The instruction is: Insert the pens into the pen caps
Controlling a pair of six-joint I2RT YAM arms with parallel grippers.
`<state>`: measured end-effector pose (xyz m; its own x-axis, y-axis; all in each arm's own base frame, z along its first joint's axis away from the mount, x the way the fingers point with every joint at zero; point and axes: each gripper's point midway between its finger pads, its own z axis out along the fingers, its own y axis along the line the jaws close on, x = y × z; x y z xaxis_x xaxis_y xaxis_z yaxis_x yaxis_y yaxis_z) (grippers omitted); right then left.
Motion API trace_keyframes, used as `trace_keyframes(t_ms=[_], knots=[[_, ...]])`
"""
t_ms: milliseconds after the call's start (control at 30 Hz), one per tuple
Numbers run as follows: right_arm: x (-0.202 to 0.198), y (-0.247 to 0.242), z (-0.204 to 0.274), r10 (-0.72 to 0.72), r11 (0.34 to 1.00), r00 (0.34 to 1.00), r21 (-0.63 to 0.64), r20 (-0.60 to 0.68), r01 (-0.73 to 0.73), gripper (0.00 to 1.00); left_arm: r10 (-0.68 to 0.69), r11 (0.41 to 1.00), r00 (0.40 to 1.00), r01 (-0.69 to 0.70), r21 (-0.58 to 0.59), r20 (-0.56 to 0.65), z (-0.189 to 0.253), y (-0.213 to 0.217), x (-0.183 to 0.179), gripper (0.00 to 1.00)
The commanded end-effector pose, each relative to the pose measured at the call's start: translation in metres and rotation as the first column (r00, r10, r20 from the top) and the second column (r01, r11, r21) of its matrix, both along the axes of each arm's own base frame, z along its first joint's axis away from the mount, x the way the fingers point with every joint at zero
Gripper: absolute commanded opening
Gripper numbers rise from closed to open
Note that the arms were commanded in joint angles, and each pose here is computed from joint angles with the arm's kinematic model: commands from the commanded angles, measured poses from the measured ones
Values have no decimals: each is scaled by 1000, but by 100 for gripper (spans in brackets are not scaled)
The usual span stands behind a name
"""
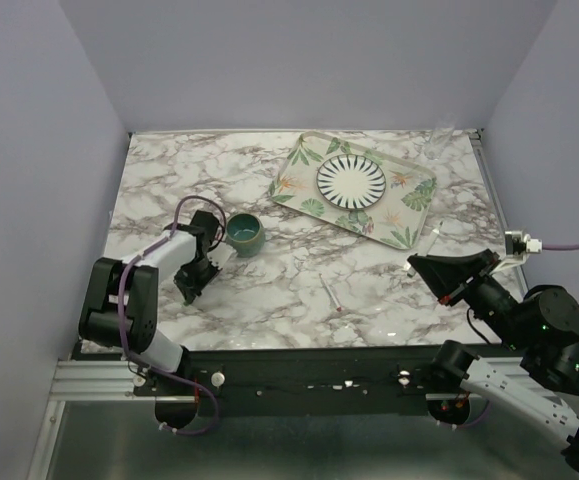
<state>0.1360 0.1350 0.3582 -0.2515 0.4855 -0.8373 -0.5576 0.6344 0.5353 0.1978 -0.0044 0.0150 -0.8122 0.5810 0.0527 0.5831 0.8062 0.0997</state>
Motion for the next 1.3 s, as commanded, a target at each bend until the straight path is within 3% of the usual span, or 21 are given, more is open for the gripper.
trace_keyframes(t_ms=[0,133,233,367,500,600,700,800,833,900,933,967,1000,1033,1167,1200,1267], knots=[[-3,-3,-2,1,1000,1000,20,-20,0,1,31,991,996,-19,-135,84,16,-35,18,0],[0,0,-13,-3,1000,999,3,-48,4,1,-7,991,990,26,-135,140,39,-46,24,0],[4,9,-25,9,999,996,-37,-87,-12,1,35,984,963,13,-177,266,78,-54,41,0],[5,24,-31,53,996,991,-58,-122,-60,1,113,920,880,82,-382,462,150,-87,59,0],[4,38,-33,100,992,984,-59,-148,-110,1,168,855,852,125,-504,496,184,-105,49,0],[4,53,-37,154,983,974,-74,-167,-168,1,235,853,823,80,-515,518,203,-100,49,0],[-1,78,-40,264,953,949,-105,-172,-284,1,359,782,800,23,-622,481,231,-115,55,0],[-5,102,-37,371,914,914,-108,-167,-391,1,432,605,827,30,-796,360,263,-154,52,0],[-2,115,-40,398,901,901,-113,-174,-420,1,425,511,836,95,-854,348,282,-172,53,0],[-7,130,-44,471,863,864,-112,-175,-493,1,484,383,828,89,-919,282,297,-185,49,0],[-4,140,-47,489,852,855,-114,-173,-510,1,507,308,796,191,-932,331,321,-192,56,0],[-4,145,-49,499,846,850,-116,-170,-521,1,555,219,780,197,-955,289,339,-193,47,0],[-5,149,-50,513,838,843,-119,-165,-533,1,573,184,780,178,-967,253,329,-194,47,0],[-7,155,-46,531,829,836,-118,-139,-547,1,594,132,755,248,-960,276,346,-195,48,0],[-15,177,-42,605,785,792,-105,-89,-611,1,588,-76,783,305,-949,205,378,-202,23,0],[-17,181,-41,615,778,785,-103,-79,-620,1,601,-129,789,252,-959,126,372,-202,23,0],[-19,189,-37,625,773,779,-101,-57,-627,1,606,-211,785,313,-926,128,391,-199,11,0]])
